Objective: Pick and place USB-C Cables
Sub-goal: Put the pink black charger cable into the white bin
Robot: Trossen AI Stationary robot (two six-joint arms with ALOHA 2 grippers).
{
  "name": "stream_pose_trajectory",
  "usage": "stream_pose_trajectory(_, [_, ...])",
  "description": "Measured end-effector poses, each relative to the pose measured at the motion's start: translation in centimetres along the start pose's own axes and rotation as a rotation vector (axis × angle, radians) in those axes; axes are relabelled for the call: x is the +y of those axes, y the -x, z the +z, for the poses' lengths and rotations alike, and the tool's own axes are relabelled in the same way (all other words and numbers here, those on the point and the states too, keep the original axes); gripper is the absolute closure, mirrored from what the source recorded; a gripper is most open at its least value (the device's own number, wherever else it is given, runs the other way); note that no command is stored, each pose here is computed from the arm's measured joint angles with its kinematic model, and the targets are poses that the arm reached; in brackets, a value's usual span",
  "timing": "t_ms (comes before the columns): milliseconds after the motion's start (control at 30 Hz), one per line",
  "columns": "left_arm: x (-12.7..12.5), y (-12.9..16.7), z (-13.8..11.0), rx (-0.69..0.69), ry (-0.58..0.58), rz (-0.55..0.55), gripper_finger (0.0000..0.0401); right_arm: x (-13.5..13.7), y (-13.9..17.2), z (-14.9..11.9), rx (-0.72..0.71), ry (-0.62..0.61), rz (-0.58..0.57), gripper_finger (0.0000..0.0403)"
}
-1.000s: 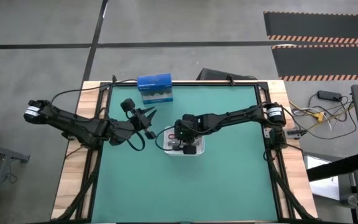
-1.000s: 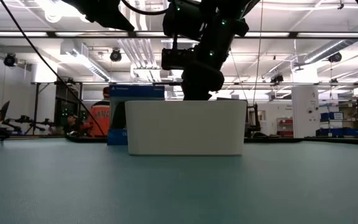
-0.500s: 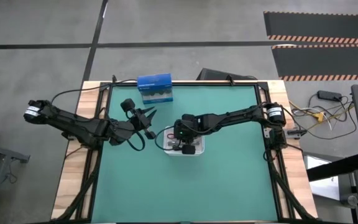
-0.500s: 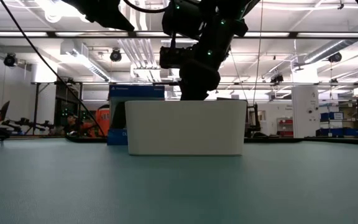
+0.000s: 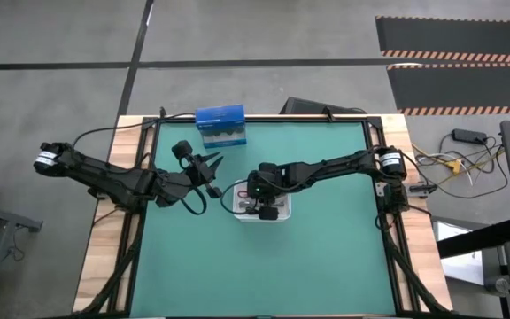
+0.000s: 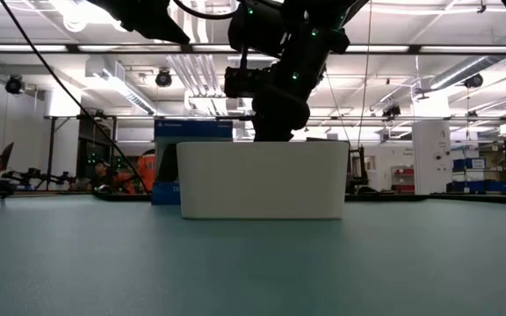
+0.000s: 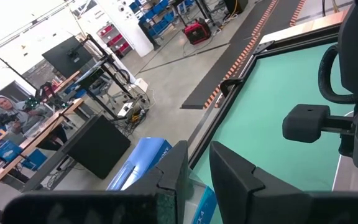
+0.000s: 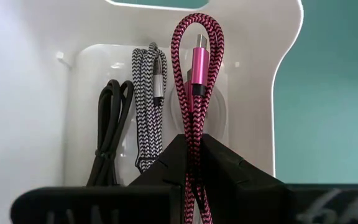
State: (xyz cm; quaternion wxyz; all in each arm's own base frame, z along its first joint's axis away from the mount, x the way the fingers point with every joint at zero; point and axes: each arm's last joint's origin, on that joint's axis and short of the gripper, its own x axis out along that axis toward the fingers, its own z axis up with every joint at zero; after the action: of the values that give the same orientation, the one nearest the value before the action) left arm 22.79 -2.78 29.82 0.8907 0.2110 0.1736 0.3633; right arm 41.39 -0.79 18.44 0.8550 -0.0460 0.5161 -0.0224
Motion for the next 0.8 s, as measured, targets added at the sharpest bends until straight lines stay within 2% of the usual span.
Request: stream_pose_trajectory(800, [0.0, 0.0, 0.0, 0.0, 0.0, 0.0, 0.0349, 0.2, -1.9, -0.6, 0.049, 0.011, 0.012, 0.0376])
